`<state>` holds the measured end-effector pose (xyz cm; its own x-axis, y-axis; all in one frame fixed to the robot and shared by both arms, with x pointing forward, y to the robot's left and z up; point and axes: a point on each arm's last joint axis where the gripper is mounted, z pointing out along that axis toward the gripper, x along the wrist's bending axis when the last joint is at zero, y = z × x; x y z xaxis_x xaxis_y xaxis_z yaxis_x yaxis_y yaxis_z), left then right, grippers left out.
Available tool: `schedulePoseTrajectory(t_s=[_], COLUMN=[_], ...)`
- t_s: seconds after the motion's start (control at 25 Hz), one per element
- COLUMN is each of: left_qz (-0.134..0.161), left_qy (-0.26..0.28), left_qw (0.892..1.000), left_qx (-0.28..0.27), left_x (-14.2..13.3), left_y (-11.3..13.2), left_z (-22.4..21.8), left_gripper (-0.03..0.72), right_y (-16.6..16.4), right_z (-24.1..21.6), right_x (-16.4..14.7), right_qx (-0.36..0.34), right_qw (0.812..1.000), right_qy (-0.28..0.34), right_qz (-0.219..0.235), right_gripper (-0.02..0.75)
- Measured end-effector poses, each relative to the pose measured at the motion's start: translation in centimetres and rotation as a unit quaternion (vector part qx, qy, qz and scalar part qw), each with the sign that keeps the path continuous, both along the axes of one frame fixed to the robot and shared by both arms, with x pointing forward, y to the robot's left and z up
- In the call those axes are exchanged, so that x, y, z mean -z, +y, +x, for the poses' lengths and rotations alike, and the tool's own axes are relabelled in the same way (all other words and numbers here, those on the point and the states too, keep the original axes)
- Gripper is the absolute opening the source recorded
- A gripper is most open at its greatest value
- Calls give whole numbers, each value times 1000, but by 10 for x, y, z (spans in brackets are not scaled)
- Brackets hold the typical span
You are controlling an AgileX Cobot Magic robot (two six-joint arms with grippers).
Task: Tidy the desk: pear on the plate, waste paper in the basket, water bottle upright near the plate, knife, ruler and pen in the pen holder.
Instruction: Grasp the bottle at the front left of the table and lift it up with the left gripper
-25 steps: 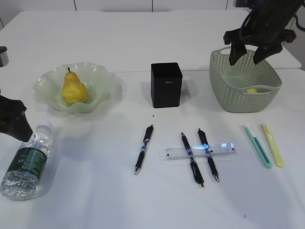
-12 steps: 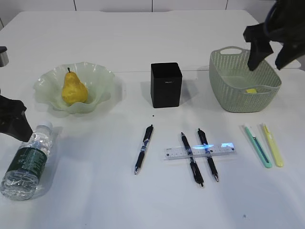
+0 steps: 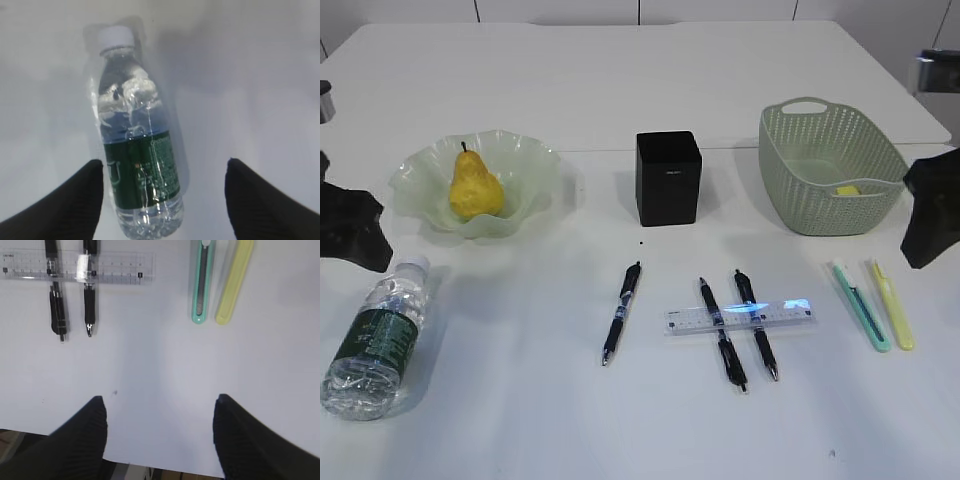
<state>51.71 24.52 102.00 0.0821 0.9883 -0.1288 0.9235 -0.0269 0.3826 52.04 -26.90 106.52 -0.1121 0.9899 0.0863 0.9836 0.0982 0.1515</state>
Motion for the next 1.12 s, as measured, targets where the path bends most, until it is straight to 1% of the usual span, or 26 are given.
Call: schedulePoseTrajectory(t_s=[0.12, 0.2, 0.4, 0.56, 0.68, 0.84, 1.12], left_qz=[28, 38, 33, 34, 33, 32, 29], left_qy=[13, 26, 44, 56, 51, 59, 73], left_qw=[999, 998, 997, 996, 997, 996, 994], left_qx=[-27, -38, -61, -61, -54, -54, -71], left_x=[11, 20, 38, 50, 54, 64, 76], left_y=[5, 6, 5, 2, -4, -8, -10], left_z=[6, 10, 19, 23, 30, 42, 51], left_gripper=[538, 538, 538, 538, 538, 555, 571], right_y=[-1, 0, 0, 1, 1, 1, 1], right_z=[-11, -13, -13, -12, -12, -12, -12], right_x=[-9, -13, -12, -12, -13, -13, -13], right_qx=[0, 1, 3, 3, 3, 3, 3], right_qw=[1000, 999, 999, 999, 999, 999, 999], right_qy=[-23, -35, -39, -43, -46, -46, -46], right_qz=[2, 7, 11, 12, 12, 12, 12], right_gripper=[497, 497, 497, 497, 497, 497, 497])
